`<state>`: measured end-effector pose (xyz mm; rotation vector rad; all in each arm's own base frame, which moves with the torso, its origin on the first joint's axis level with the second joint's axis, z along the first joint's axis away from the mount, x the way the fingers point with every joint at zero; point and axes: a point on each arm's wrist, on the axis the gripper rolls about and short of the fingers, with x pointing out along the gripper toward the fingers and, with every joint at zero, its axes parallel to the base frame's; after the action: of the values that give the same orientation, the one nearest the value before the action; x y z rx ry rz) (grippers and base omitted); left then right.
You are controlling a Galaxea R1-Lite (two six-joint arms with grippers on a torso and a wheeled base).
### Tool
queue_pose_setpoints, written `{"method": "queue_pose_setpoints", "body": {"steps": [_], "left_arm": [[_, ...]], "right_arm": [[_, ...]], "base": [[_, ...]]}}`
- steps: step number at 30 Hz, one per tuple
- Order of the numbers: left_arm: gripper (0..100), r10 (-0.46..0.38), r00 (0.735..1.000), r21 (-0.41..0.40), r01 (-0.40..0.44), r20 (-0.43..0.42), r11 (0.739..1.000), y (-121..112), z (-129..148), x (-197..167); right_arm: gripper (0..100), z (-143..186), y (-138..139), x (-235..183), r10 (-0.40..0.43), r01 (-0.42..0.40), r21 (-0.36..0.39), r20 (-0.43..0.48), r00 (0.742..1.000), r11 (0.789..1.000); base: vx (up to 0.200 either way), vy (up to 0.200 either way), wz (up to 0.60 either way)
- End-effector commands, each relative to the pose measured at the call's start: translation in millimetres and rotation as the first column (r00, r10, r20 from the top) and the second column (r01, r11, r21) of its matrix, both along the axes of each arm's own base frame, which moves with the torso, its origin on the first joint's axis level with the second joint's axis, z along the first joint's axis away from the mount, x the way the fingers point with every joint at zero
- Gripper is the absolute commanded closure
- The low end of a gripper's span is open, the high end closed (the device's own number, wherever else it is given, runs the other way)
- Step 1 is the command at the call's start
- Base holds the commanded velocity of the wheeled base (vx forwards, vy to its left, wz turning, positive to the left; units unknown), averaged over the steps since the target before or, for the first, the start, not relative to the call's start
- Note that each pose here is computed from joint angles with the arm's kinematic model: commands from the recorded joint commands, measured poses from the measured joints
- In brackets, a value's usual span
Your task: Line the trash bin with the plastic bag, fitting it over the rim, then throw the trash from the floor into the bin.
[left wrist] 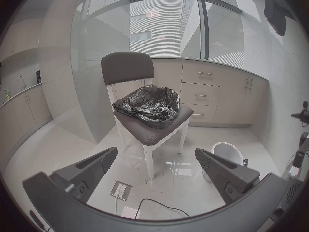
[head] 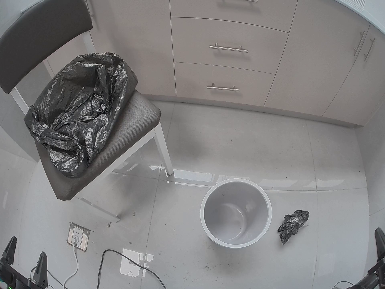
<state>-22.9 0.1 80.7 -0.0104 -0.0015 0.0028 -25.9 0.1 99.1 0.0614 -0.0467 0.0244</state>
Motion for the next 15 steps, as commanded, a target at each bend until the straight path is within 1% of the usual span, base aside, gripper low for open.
{"method": "queue_pose_setpoints", "body": {"steps": [1,2,3,4,5,6,8,9,10,11,12,14,15], "left_arm": [[0,-0.001,0.997,-0.066,0.007,0.083,0.998,0,38,-5],[0,-0.015,0.989,-0.189,0.043,0.144,0.981,0,91,-9],[0,-0.026,0.988,-0.227,0.06,0.15,0.972,1,110,-8],[0,-0.04,0.988,-0.232,0.074,0.15,0.97,1,123,-8],[0,-0.07,0.989,-0.228,0.098,0.128,0.969,1,136,-5],[0,-0.09,0.99,-0.227,0.112,0.106,0.967,1,139,-1],[0,-0.166,0.986,-0.215,0.168,0.025,0.962,-1,143,16],[0,-0.166,0.986,-0.215,0.168,0.025,0.962,-1,143,16],[0,-0.218,0.976,-0.214,0.21,-0.012,0.954,-2,144,26],[0,-0.296,0.954,-0.225,0.279,-0.045,0.934,-6,148,40],[0,-0.345,0.936,-0.232,0.323,-0.063,0.918,-9,149,50],[0,-0.434,0.894,-0.248,0.398,-0.111,0.883,-16,150,69],[0,-0.462,0.874,-0.251,0.418,-0.149,0.873,-20,148,81]], "right_arm": [[100,189,0,7,0.104,-0.154,0.193,0.248,0.963,0.969],[100,194,3,31,0.158,-0.183,0.132,0.181,0.971,0.974],[100,192,4,43,0.18,-0.197,0.12,0.14,0.974,0.973],[100,189,5,55,0.205,-0.216,0.126,0.099,0.974,0.968],[100,182,8,72,0.248,-0.252,0.148,0.045,0.968,0.956],[100,179,10,80,0.266,-0.267,0.165,0.029,0.963,0.949],[100,162,20,113,0.337,-0.328,0.269,0.013,0.941,0.906],[100,162,20,113,0.337,-0.328,0.269,0.013,0.941,0.906],[100,153,25,129,0.361,-0.348,0.321,0.02,0.932,0.881],[100,142,31,148,0.381,-0.367,0.366,0.038,0.924,0.855],[100,134,35,162,0.383,-0.367,0.379,0.035,0.923,0.85],[100,119,43,181,0.387,-0.36,0.387,0.008,0.922,0.849],[100,111,48,187,0.396,-0.358,0.395,-0.016,0.918,0.846]], "base": [[0.0,0.0,0.0],[0.0,0.0,0.0],[0.0,0.0,0.0],[0.0,0.0,0.0],[0.0,0.0,0.0],[0.0,0.0,0.0],[0.0,0.0,0.0],[0.0,0.0,0.0],[0.0,0.0,0.0],[0.0,0.0,0.0],[0.0,0.0,0.0],[0.0,0.0,0.0],[0.0,0.0,0.0]]}}
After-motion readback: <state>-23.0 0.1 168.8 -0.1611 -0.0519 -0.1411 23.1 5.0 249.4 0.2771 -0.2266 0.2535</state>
